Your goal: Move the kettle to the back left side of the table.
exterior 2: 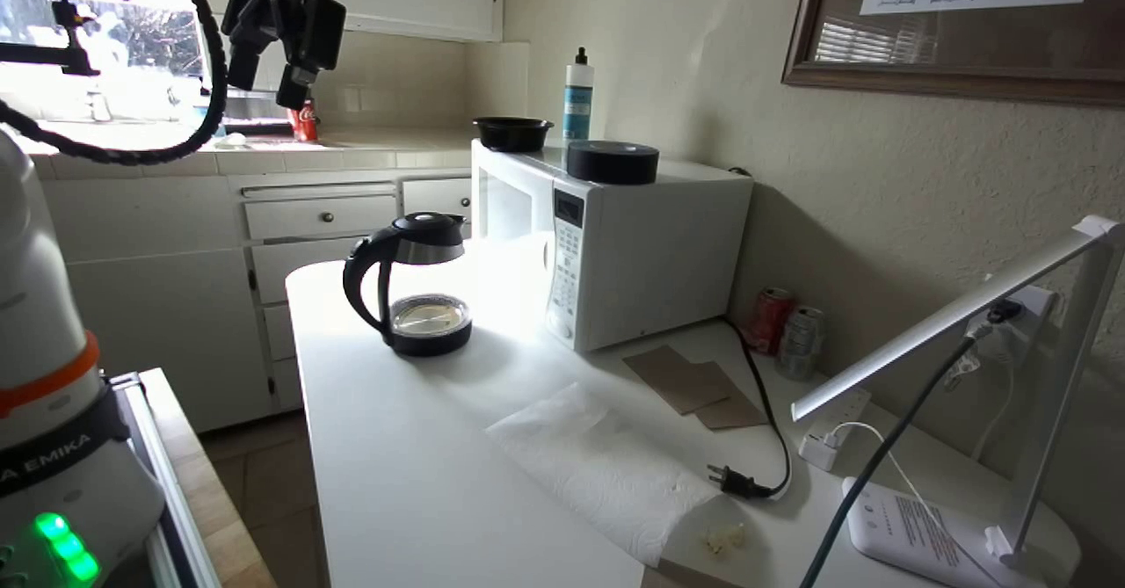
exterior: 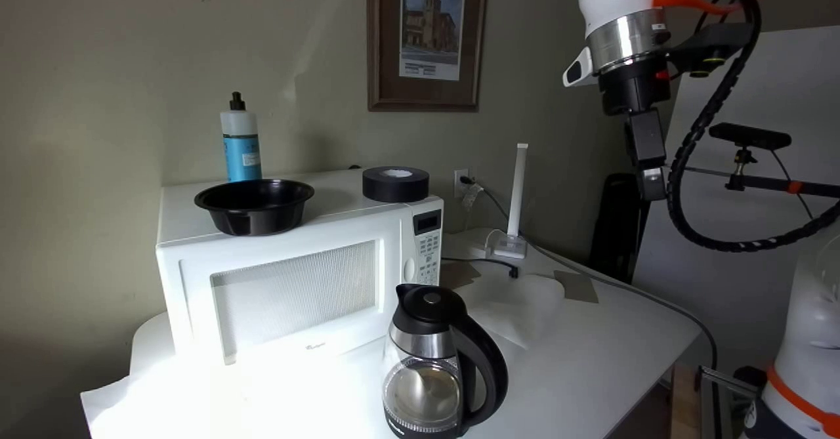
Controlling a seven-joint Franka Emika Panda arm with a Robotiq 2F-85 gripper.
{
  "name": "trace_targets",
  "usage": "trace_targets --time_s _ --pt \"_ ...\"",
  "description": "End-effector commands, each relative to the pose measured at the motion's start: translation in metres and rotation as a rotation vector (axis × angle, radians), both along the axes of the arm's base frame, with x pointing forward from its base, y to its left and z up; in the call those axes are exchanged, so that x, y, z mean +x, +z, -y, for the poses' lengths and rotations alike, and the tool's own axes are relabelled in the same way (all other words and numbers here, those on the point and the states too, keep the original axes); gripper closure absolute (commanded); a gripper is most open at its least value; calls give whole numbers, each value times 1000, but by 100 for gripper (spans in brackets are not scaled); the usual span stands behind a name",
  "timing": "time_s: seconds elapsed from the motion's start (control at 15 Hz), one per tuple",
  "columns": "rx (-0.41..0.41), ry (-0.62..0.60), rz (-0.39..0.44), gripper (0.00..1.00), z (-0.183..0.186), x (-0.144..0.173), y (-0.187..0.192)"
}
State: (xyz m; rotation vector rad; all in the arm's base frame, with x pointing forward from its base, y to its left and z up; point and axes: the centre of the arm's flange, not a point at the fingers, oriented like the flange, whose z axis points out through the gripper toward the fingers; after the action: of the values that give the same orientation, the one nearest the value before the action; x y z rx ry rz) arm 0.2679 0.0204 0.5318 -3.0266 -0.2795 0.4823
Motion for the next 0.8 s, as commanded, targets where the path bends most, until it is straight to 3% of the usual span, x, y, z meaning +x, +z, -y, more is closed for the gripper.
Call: trace_targets --time_s 0.0,0.33,0.47,0.73 --pt "-1 0 1 0 0 0 1" --pt "4 -7 7 0 3 1 3" --pt "7 -116 34 0 -13 2 -6" --pt "-12 -222 138 0 -47 5 -29"
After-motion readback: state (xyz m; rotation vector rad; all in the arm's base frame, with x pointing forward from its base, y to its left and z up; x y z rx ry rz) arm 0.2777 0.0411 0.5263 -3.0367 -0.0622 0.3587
